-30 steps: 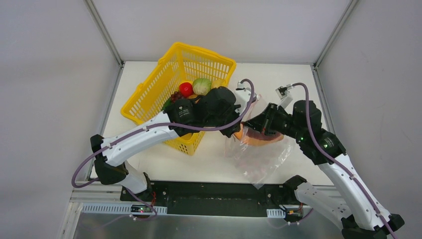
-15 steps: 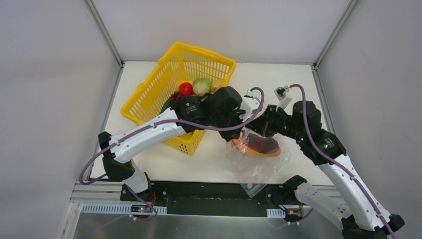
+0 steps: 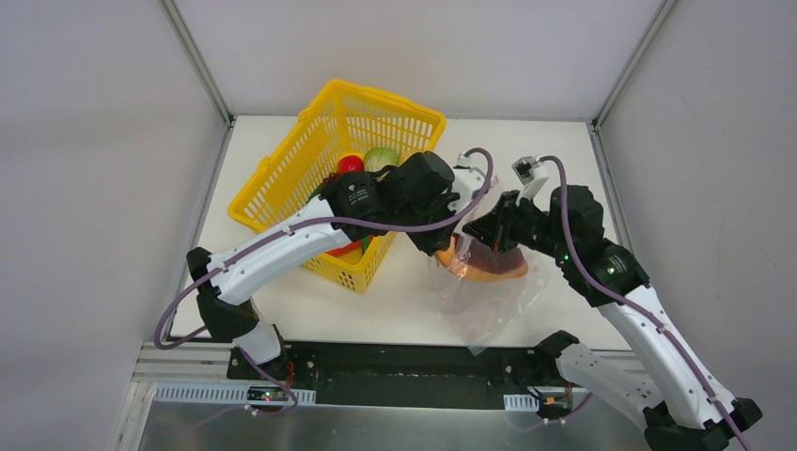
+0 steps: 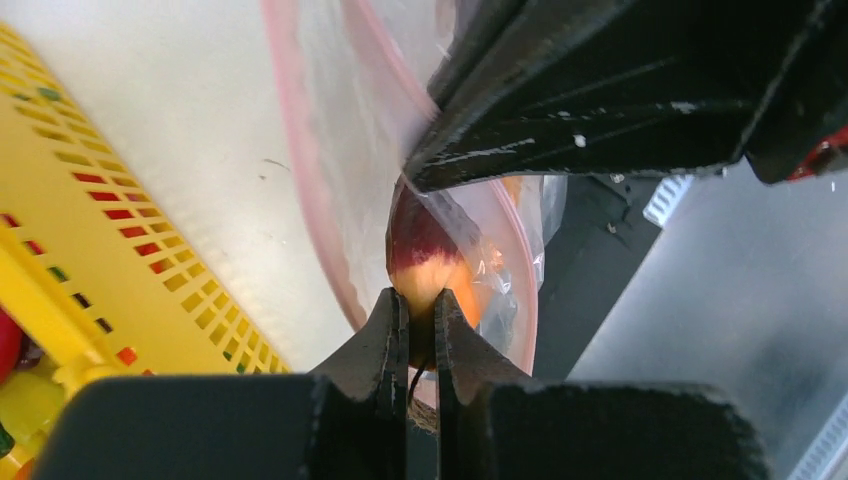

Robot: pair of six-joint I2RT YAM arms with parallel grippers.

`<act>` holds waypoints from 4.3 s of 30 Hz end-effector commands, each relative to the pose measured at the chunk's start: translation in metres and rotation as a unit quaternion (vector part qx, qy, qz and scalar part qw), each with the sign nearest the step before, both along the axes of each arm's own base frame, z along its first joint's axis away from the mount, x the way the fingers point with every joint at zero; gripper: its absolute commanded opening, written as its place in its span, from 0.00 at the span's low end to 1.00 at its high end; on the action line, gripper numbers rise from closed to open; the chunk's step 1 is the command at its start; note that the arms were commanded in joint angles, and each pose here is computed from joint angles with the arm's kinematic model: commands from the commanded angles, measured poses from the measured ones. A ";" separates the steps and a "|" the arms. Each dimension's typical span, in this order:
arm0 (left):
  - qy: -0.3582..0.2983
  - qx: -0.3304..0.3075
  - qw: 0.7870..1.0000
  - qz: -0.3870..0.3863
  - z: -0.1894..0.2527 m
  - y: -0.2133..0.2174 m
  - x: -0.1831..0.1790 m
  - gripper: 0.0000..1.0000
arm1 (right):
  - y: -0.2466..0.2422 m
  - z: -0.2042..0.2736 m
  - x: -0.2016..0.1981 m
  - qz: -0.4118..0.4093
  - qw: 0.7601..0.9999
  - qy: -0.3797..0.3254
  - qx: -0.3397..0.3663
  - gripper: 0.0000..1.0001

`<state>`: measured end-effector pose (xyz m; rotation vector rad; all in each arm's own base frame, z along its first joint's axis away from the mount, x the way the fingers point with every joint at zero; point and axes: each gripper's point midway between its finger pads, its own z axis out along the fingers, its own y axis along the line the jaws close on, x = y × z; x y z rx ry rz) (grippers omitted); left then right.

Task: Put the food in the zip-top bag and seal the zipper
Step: Place the fake food in the zipper food storage bag, then pick up the fake fruit from the bin.

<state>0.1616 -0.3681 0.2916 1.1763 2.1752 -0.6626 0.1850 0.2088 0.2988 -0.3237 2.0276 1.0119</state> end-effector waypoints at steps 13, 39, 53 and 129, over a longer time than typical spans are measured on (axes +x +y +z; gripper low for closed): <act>0.041 -0.027 0.999 0.007 0.006 0.006 0.006 0.00 | 0.009 0.022 0.045 0.039 0.986 -0.133 -0.089 0.00; 0.056 -0.106 0.989 0.085 -0.022 -0.021 0.024 0.00 | 0.020 -0.002 0.048 0.074 0.977 -0.183 -0.082 0.01; 0.088 -0.031 0.995 0.025 -0.019 -0.011 0.005 0.00 | 0.022 0.019 0.037 0.088 0.969 -0.225 -0.053 0.02; -0.109 -0.030 0.838 0.534 -0.073 0.235 0.225 0.99 | -0.014 -0.052 0.034 0.008 0.985 -0.003 -0.170 0.00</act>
